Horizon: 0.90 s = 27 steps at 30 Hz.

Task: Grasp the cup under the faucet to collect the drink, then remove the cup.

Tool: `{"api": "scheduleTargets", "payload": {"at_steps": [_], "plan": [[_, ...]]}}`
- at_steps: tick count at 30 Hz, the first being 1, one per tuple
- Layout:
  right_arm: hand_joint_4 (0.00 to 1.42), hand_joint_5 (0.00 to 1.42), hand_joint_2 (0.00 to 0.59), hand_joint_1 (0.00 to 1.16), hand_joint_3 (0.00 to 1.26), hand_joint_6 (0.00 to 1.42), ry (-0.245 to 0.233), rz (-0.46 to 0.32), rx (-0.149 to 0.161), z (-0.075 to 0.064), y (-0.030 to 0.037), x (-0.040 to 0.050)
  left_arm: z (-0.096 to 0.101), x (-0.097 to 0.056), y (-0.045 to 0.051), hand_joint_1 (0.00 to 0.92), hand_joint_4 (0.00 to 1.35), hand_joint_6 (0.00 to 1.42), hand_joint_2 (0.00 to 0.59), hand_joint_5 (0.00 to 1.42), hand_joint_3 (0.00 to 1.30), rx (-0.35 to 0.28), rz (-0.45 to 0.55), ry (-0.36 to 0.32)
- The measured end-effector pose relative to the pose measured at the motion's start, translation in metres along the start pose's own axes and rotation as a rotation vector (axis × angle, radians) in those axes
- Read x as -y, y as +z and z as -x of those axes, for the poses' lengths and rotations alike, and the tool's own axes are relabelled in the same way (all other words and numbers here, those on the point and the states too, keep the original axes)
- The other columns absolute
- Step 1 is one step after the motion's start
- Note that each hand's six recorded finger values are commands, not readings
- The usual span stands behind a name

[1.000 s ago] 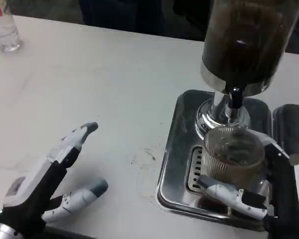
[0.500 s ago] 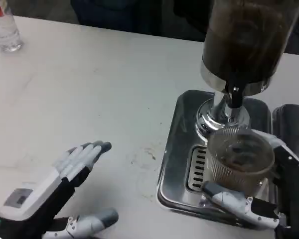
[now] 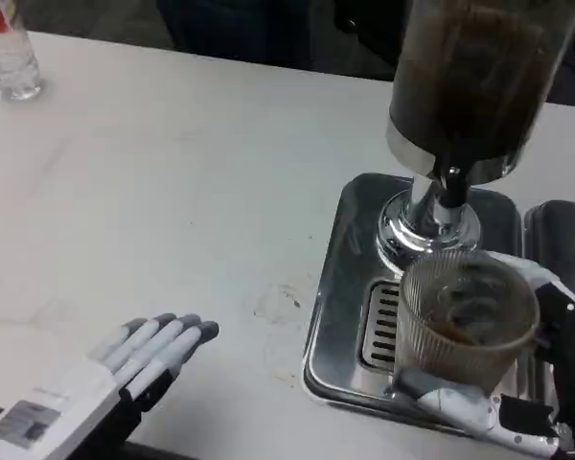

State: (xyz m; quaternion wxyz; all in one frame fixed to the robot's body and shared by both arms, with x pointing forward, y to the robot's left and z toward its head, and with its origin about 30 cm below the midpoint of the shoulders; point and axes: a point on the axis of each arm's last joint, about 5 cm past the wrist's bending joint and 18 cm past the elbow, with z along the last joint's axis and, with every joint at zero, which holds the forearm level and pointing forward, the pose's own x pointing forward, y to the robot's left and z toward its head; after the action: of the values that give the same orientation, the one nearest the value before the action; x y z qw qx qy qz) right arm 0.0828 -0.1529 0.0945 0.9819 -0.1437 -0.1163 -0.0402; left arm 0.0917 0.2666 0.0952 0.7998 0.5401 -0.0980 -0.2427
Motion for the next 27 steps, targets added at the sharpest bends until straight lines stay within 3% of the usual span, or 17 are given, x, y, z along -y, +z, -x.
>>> {"api": "scheduleTargets", "payload": {"at_steps": [9, 27], "plan": [[0.88, 1.02, 0.19, 0.95, 0.86, 1.38, 0.004, -0.006, -0.006, 0.005, 0.004, 0.0005, 0.003, 0.009, 0.0048, 0.0, 0.0, 0.0, 0.138, 0.0, 0.0, -0.052, 0.011, 0.042], [0.89, 1.03, 0.201, 0.94, 0.87, 1.38, -0.028, -0.058, -0.039, 0.009, 0.0019, 0.0043, -0.008, 0.012, 0.0143, 0.0, 0.0, 0.0, 0.139, 0.0, 0.0, -0.048, 0.004, 0.066]]}}
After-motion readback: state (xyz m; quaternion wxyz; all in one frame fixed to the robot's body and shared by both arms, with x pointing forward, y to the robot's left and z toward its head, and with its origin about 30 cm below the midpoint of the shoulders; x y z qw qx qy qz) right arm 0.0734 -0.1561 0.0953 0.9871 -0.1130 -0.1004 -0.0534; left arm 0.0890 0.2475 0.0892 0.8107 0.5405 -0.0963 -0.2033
